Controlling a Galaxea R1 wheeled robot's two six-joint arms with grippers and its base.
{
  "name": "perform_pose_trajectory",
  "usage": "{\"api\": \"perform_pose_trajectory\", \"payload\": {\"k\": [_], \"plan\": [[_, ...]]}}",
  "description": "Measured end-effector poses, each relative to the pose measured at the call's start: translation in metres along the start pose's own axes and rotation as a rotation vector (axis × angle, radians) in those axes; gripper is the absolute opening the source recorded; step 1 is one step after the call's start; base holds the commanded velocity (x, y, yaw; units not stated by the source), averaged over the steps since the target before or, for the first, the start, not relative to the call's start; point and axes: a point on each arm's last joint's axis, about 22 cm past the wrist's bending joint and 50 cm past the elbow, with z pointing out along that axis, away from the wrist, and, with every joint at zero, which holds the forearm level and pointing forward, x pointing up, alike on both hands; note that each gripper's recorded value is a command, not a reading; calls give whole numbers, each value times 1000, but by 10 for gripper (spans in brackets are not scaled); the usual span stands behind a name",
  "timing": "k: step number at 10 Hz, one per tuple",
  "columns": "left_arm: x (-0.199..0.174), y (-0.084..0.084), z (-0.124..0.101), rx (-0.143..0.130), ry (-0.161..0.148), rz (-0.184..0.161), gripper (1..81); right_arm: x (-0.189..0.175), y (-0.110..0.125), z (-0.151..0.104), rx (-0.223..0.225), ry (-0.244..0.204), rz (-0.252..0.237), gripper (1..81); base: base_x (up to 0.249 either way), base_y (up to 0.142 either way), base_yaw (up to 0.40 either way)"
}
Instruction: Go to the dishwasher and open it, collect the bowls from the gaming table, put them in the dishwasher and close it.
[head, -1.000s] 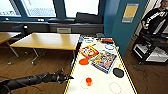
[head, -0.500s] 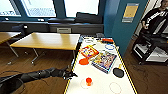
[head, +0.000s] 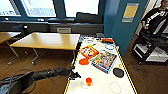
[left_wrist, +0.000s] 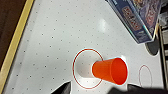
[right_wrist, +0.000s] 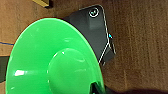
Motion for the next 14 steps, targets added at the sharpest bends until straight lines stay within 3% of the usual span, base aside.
{"api": "perform_pose_trajectory", "payload": {"k": [1,2,4,6,9,12,14], "plan": [[3,3,5,24,23,1,811,0,0,0,0,0,0,10,0,0,0],[3,14,9,32,36,23,811,0,0,0,0,0,0,10,0,0,0],[-7,36,21,44,24,55,811,0,0,0,1,0,0,10,0,0,0],[-10,44,25,48,26,69,811,2,-4,1,7,2,0,10,0,0,0],[-9,42,36,60,27,50,811,8,-9,3,20,3,-1,10,0,0,0],[7,29,38,77,60,13,811,10,-13,4,26,2,-1,10,0,0,0],[8,40,46,69,65,16,811,11,-14,4,29,-1,-2,10,0,0,0]]}}
